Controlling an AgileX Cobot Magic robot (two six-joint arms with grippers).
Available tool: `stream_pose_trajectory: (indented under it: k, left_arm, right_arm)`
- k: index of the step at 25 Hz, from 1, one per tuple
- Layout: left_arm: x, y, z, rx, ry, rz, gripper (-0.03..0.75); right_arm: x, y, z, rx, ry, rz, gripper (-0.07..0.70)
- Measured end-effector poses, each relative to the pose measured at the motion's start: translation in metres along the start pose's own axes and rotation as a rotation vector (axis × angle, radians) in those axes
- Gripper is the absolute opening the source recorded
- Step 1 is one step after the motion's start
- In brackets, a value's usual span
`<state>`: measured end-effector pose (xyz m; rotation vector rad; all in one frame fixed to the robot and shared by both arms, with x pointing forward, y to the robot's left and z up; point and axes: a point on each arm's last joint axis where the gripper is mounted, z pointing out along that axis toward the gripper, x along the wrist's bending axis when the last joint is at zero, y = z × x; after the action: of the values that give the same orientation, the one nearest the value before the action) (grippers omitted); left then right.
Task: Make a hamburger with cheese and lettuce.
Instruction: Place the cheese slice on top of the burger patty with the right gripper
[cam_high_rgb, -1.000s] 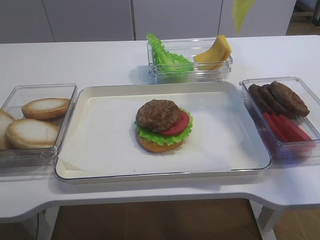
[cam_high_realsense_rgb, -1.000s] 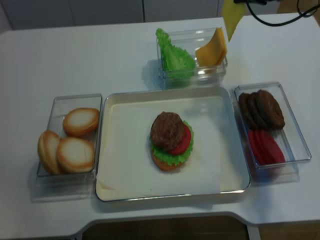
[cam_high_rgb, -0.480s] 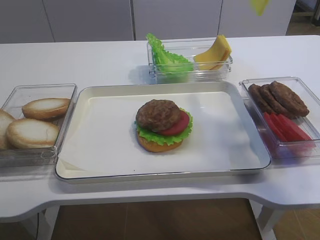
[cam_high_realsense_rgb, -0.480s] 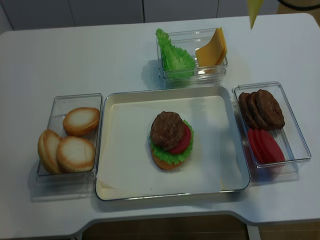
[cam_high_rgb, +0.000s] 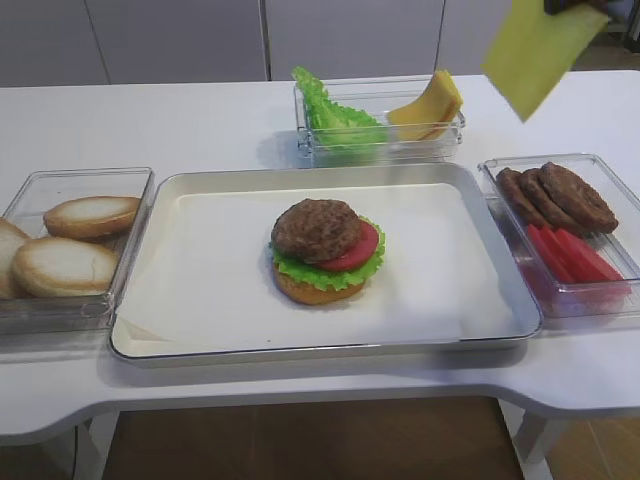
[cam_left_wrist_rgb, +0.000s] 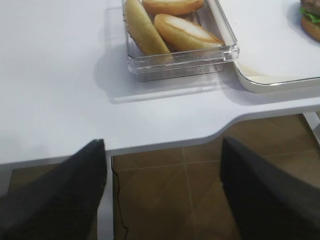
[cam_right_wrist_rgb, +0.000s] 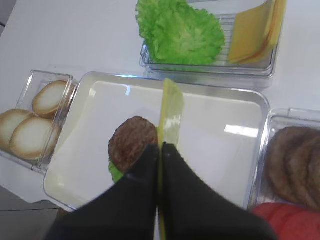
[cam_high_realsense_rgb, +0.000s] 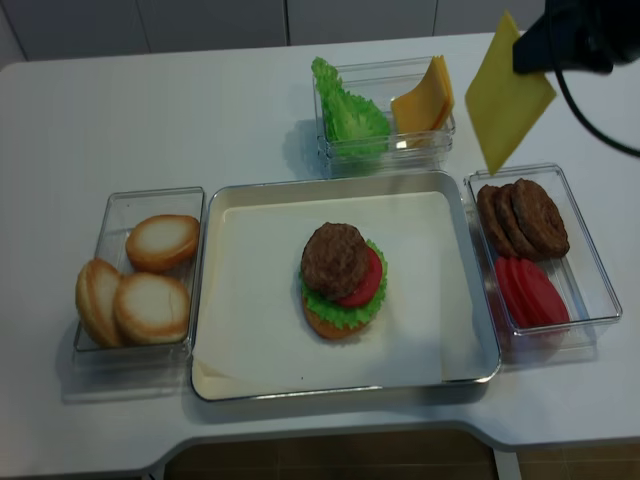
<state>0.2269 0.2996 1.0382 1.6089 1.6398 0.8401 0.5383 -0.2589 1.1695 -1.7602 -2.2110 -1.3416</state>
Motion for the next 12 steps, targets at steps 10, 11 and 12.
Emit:
stream_pose_trajectory:
  k: [10,11,12]
  left_arm:
    - [0.000,0.000,0.000,0.000,0.000,0.000,0.528]
    - [0.000,0.000,0.000,0.000,0.000,0.000,0.528]
    - [0.000,0.000,0.000,0.000,0.000,0.000,0.528]
  right_arm:
    - [0.046,-0.044,0.036,0.132,0.111,-0.091,-0.001]
    - [0.051,-0.044,0.039,0.129,0.122,-0.100,-0.001]
    - [0.055,-0.045,0.042,0.125,0.133,-0.109,-0.001]
